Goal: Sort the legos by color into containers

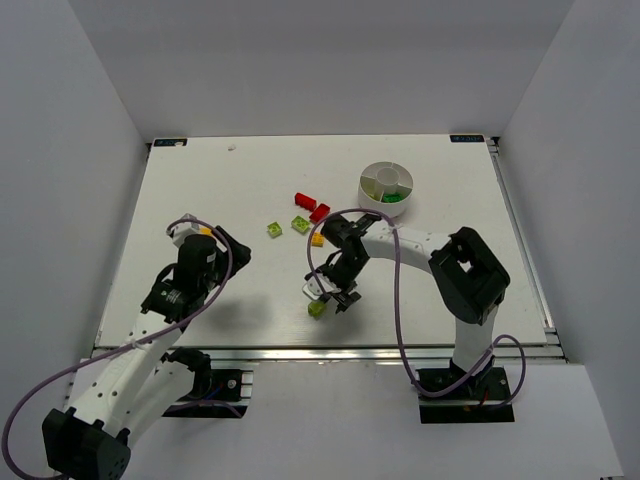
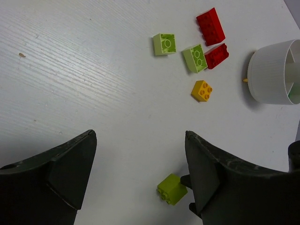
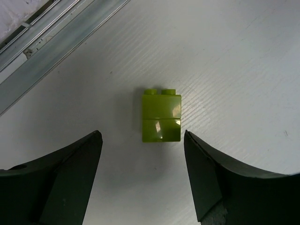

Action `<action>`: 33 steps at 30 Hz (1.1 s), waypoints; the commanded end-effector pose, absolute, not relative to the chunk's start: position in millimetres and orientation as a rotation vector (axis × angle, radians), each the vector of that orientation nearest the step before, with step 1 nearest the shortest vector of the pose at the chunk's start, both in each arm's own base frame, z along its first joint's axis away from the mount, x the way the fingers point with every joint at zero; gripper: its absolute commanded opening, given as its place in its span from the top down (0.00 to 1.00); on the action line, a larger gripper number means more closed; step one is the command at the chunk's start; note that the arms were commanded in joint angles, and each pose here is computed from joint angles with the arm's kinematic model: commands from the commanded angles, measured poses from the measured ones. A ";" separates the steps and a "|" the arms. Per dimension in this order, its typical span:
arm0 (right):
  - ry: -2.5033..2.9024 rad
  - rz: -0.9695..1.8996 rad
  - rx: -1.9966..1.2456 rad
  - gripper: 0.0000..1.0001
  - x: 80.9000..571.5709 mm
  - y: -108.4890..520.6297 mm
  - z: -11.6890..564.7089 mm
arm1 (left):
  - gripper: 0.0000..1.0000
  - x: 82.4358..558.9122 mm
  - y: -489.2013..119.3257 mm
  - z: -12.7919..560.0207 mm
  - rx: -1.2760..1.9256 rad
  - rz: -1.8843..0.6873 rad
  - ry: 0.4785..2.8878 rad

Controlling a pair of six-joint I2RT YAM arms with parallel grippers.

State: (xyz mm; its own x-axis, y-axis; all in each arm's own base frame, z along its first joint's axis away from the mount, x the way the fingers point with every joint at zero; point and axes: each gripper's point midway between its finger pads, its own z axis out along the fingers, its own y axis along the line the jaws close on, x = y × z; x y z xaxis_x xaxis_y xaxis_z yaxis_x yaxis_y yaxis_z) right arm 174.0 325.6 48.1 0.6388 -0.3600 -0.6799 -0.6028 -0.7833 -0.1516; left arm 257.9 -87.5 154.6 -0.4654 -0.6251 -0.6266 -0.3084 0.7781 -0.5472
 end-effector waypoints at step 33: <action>0.919 0.923 -2.456 0.74 178.4 343.4 33.5 | 0.16 261.6 -102.1 173.2 -0.650 -0.610 1.989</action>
